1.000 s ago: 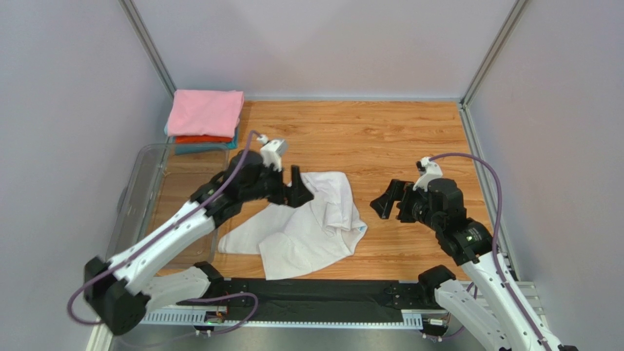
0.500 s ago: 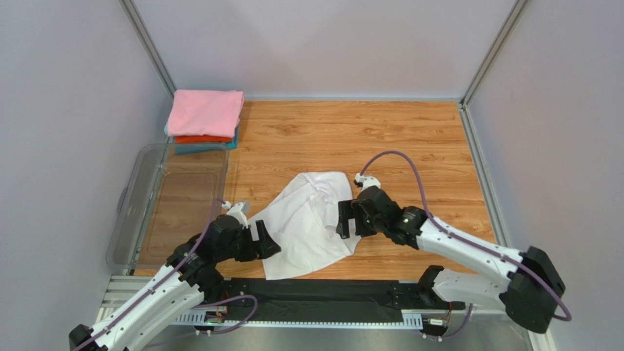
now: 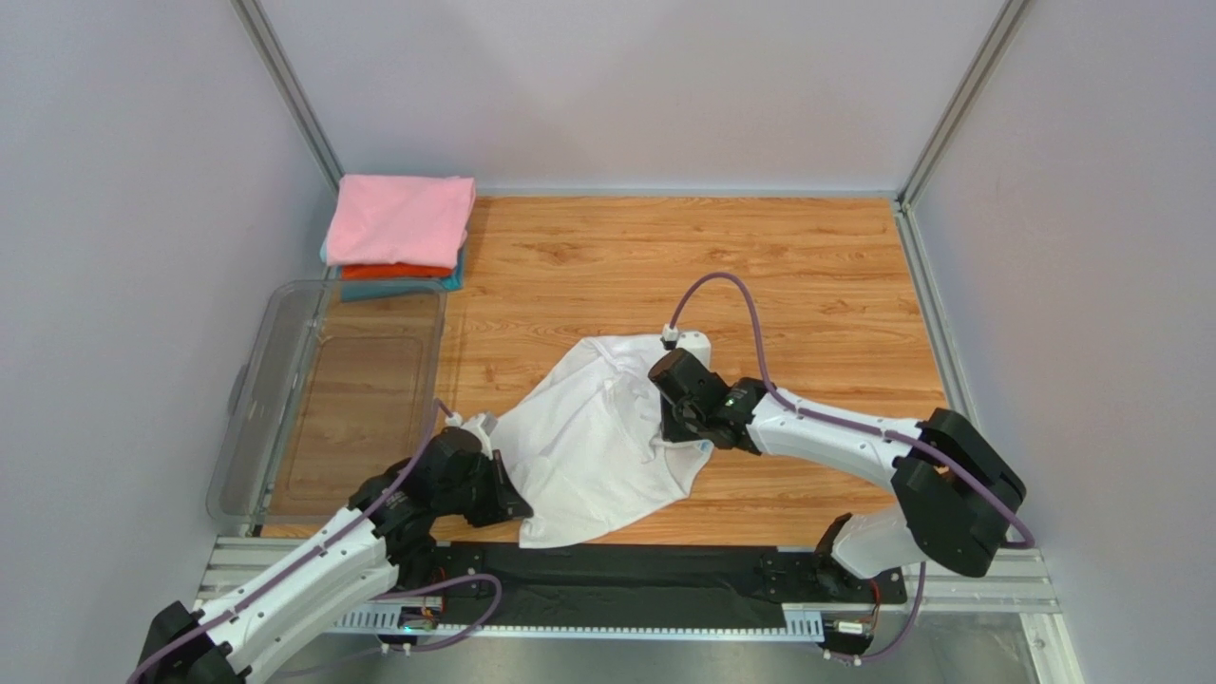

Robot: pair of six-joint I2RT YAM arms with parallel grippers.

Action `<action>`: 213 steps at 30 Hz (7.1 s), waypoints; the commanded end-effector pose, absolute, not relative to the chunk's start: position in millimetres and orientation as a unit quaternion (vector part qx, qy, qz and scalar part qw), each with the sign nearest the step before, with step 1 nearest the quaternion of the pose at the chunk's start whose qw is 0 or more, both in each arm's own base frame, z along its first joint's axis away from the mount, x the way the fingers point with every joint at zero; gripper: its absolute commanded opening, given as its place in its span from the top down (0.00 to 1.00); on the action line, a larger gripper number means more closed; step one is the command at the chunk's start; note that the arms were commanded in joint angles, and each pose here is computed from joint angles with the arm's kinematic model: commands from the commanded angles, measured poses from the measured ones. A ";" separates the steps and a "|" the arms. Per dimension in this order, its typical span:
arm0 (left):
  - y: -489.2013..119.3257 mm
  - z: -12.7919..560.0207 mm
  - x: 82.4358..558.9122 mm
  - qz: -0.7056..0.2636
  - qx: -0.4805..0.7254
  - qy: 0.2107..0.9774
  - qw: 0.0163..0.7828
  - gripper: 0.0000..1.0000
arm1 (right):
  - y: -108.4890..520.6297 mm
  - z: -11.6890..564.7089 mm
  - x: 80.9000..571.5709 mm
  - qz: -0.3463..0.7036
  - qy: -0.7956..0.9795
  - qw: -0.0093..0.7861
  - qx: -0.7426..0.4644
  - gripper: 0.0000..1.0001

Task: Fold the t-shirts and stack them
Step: Flatten the tshirt out

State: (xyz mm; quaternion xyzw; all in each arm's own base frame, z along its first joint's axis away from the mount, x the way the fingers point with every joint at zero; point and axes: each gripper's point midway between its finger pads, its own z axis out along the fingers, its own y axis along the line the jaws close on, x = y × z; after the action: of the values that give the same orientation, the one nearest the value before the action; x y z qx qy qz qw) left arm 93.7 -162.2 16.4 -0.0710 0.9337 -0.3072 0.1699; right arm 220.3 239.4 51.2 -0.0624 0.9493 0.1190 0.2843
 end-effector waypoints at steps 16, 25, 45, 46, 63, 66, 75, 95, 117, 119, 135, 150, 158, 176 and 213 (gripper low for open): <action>-200.4 202.7 116.1 -0.482 0.032 0.811 0.331 1.00 | 180.3 226.0 220.9 0.185 0.851 0.491 -0.005 0.95; -200.7 379.0 107.7 -0.532 0.132 0.704 0.451 1.00 | 132.0 367.1 178.9 0.275 0.760 0.589 -0.012 0.92; -218.0 409.0 272.3 -0.372 0.072 0.791 0.481 1.00 | 91.3 416.6 263.0 0.044 0.773 0.632 0.039 0.93; -224.1 408.6 278.4 -0.403 0.068 0.791 0.455 1.00 | 95.9 412.0 277.1 0.052 0.782 0.620 0.035 0.94; -233.8 533.3 335.3 -0.570 0.143 0.678 0.441 1.00 | 84.4 510.4 354.3 0.089 0.719 0.686 0.063 0.94; -215.7 459.6 318.2 -0.511 0.104 0.737 0.431 1.00 | 57.4 427.5 332.6 0.044 0.766 0.633 0.107 0.90; -171.6 163.4 224.0 -0.418 -0.070 0.856 0.296 0.54 | 32.0 184.0 239.0 0.008 0.880 0.430 0.202 0.35; -204.6 140.9 199.9 -0.429 -0.002 0.852 0.298 0.00 | 109.7 144.0 229.4 0.167 0.903 0.384 0.095 0.00; -240.6 19.6 201.6 -0.397 -0.007 0.903 0.164 0.02 | 122.1 42.5 323.9 -0.071 0.963 0.256 0.055 0.51; -229.7 10.9 192.3 -0.372 -0.020 0.916 0.151 0.02 | 120.2 31.9 322.2 -0.078 0.966 0.241 0.057 0.53; -195.9 12.7 182.6 -0.306 -0.033 0.932 0.189 0.01 | 115.6 20.1 309.3 -0.079 0.969 0.222 0.079 0.85; -190.0 -0.2 177.4 -0.290 -0.041 0.940 0.175 0.01 | 105.6 48.3 302.3 -0.053 0.964 0.246 0.084 1.00; -188.0 1.6 174.5 -0.288 -0.034 0.941 0.177 0.01 | 64.6 57.0 309.8 -0.093 0.952 0.263 0.125 1.00; -187.1 2.5 170.4 -0.299 -0.014 0.935 0.190 0.01 | -48.2 93.8 321.3 -0.235 0.906 0.266 0.231 1.00; -204.8 47.0 161.3 -0.383 0.018 0.897 0.223 0.02 | 37.3 111.2 268.4 0.025 0.930 0.294 0.220 0.00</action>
State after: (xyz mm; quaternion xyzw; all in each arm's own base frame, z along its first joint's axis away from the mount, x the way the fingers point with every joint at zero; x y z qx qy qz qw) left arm 170.8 -209.0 46.6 0.0195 0.8902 -0.3900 0.2345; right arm 267.4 -18.9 119.7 0.2790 0.9102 -0.0823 0.2947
